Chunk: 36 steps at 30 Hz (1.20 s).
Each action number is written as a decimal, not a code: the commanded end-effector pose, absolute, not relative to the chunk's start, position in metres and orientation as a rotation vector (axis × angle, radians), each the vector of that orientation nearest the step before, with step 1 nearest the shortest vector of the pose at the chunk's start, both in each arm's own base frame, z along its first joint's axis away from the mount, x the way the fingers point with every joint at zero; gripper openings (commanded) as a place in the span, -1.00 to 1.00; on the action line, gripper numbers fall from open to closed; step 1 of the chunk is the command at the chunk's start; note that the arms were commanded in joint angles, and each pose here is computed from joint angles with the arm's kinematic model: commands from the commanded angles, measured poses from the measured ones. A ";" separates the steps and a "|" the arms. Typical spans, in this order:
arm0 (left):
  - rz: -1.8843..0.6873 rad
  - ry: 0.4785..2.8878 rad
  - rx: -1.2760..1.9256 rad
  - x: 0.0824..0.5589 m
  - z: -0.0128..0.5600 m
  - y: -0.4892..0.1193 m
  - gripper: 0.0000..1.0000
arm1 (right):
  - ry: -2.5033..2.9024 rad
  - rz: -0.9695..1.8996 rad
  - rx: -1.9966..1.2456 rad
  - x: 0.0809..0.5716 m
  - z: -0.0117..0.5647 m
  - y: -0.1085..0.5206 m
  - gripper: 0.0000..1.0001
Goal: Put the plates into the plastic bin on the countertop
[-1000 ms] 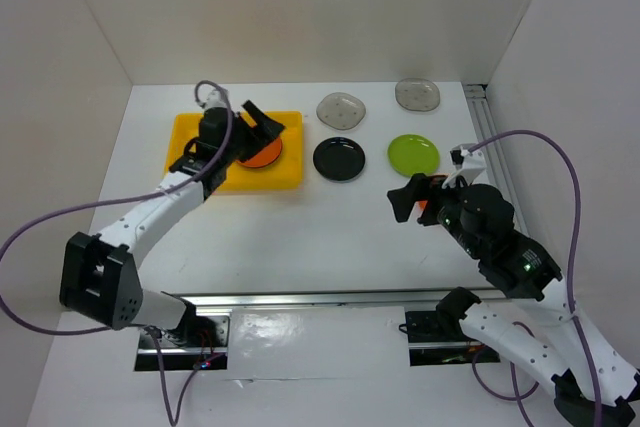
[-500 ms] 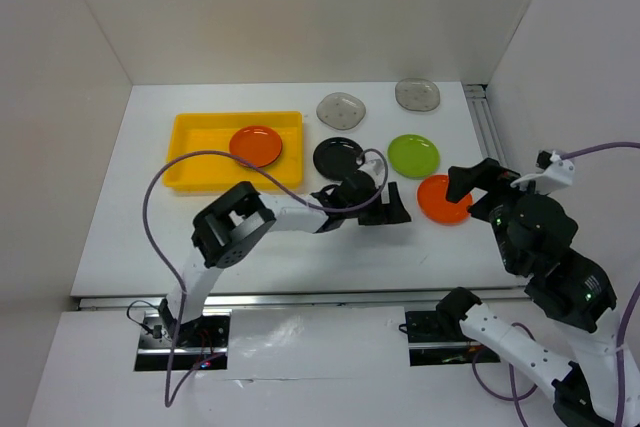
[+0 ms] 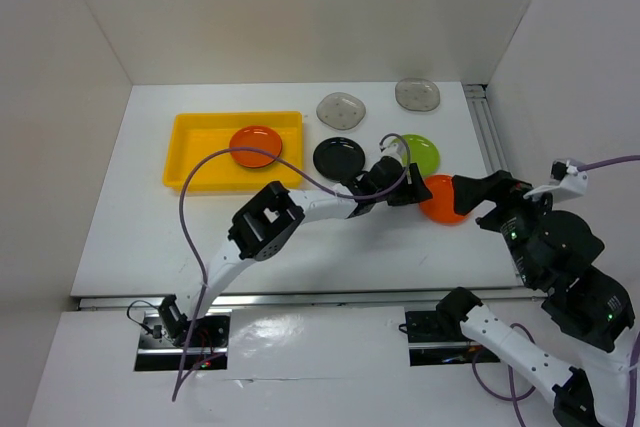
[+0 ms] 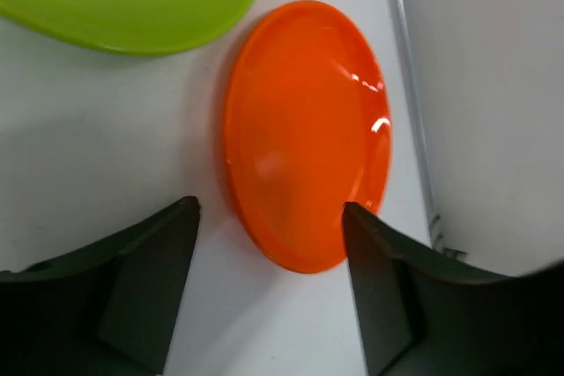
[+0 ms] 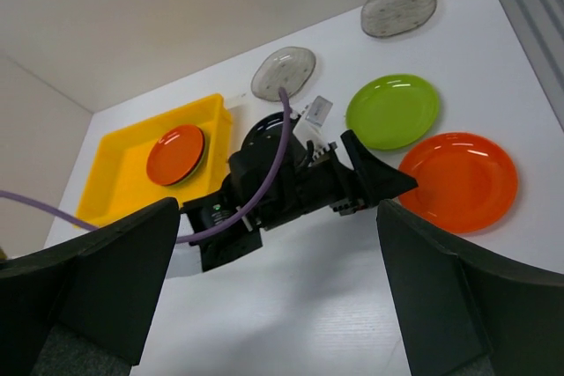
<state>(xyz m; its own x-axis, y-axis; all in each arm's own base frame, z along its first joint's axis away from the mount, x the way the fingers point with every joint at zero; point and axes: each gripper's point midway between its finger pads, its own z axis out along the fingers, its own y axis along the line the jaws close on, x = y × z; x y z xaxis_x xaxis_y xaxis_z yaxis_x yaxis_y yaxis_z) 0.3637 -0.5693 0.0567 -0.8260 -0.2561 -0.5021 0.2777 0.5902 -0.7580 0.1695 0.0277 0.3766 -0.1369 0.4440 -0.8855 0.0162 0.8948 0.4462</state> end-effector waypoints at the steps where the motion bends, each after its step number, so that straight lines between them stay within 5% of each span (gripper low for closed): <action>1: -1.082 2.340 -0.016 0.369 0.013 -0.564 0.44 | 1.690 0.410 0.320 0.166 0.375 0.033 1.00; 10: -1.057 2.376 -0.087 0.377 0.000 -0.561 0.12 | 1.686 0.467 0.298 0.160 0.377 0.039 1.00; 12: -1.047 2.401 -0.082 0.375 -0.004 -0.562 -0.38 | 1.681 0.482 0.291 0.157 0.379 0.040 1.00; 19: -1.088 2.384 -0.038 0.373 0.004 -0.568 -1.00 | 1.691 0.484 0.298 0.157 0.370 0.040 1.00; 25: -1.156 2.333 -0.006 0.358 0.077 -0.554 -1.00 | 1.680 0.483 0.291 0.156 0.377 0.039 1.00; 26: -1.187 2.276 -0.010 0.356 0.123 -0.548 -1.00 | 1.677 0.474 0.298 0.157 0.377 0.037 1.00; 36: -0.824 2.190 -0.414 0.404 0.226 -0.328 -1.00 | 1.786 0.415 0.257 0.216 0.313 0.080 1.00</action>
